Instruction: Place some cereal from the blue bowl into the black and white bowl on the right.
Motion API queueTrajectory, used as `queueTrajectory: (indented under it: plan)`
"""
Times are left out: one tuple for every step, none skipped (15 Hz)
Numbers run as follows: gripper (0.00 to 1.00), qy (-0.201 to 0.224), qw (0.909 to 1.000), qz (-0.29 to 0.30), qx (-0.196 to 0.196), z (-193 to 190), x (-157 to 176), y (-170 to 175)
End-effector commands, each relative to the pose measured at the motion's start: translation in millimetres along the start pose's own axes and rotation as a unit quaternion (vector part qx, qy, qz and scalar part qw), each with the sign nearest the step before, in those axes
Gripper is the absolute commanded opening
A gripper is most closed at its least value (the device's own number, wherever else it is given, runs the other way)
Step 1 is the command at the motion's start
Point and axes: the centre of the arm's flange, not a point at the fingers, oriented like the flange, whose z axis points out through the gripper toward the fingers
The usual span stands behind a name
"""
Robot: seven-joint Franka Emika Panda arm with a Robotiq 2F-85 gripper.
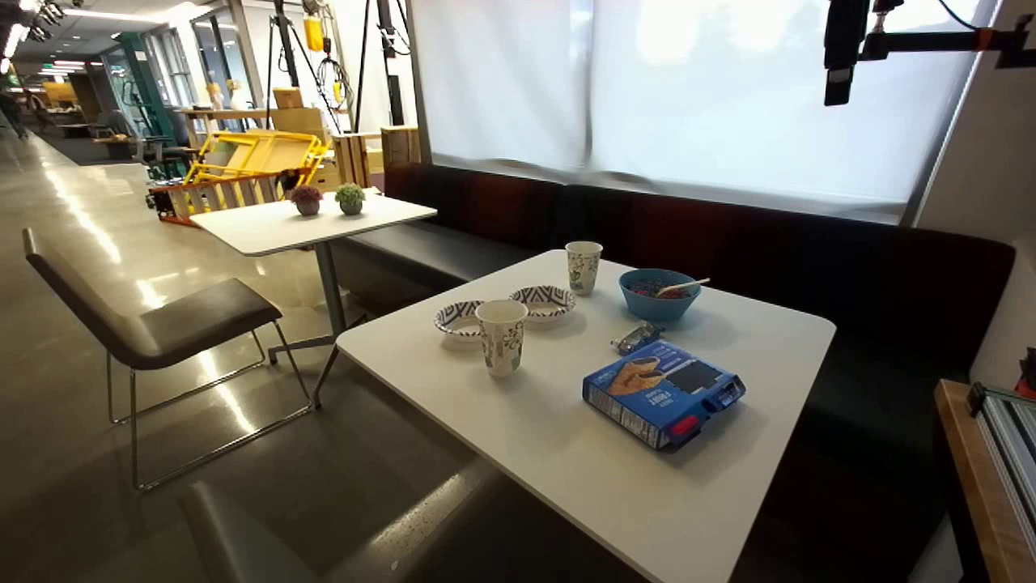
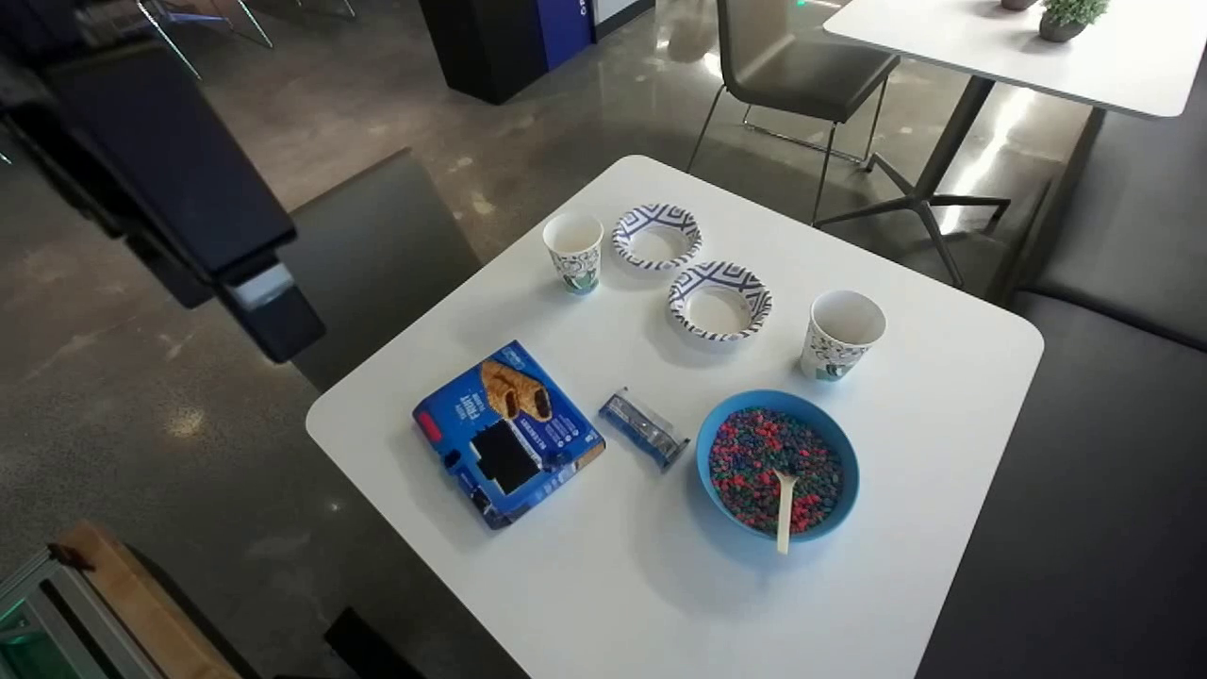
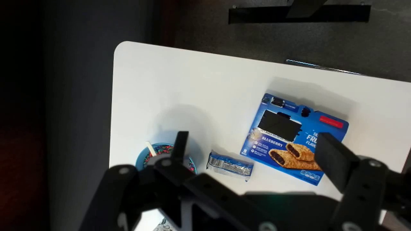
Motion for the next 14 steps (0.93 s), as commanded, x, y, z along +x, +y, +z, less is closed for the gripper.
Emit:
queueTrajectory:
  plan:
    - [1.0, 0.0, 1.0, 0.0, 0.0, 0, 0, 0]
    - [1.0, 0.0, 1.0, 0.0, 0.0, 0, 0, 0]
    - [1.0, 0.001, 0.9998, -0.021, -0.003, 6, 7, 9]
    - [1.0, 0.002, 0.9995, -0.031, -0.005, 10, 11, 15]
    - [1.0, 0.008, 0.9989, -0.046, -0.011, 15, 17, 23]
    - [1.0, 0.014, 0.9972, -0.072, -0.019, 24, 26, 36]
    - [1.0, 0.01, 0.9961, -0.086, -0.017, 32, 32, 46]
    - [1.0, 0.004, 0.9926, -0.118, -0.031, 42, 40, 59]
    - [1.0, 0.008, 0.9905, -0.136, -0.017, 55, 46, 67]
    - [1.0, 0.014, 0.9889, -0.148, -0.01, 64, 52, 73]
    - [1.0, 0.031, 0.987, -0.157, -0.016, 75, 57, 73]
    - [1.0, 0.037, 0.9855, -0.163, -0.028, 81, 61, 68]
    - [1.0, 0.038, 0.9862, -0.156, -0.04, 87, 65, 63]
    - [1.0, 0.04, 0.986, -0.153, -0.051, 91, 70, 57]
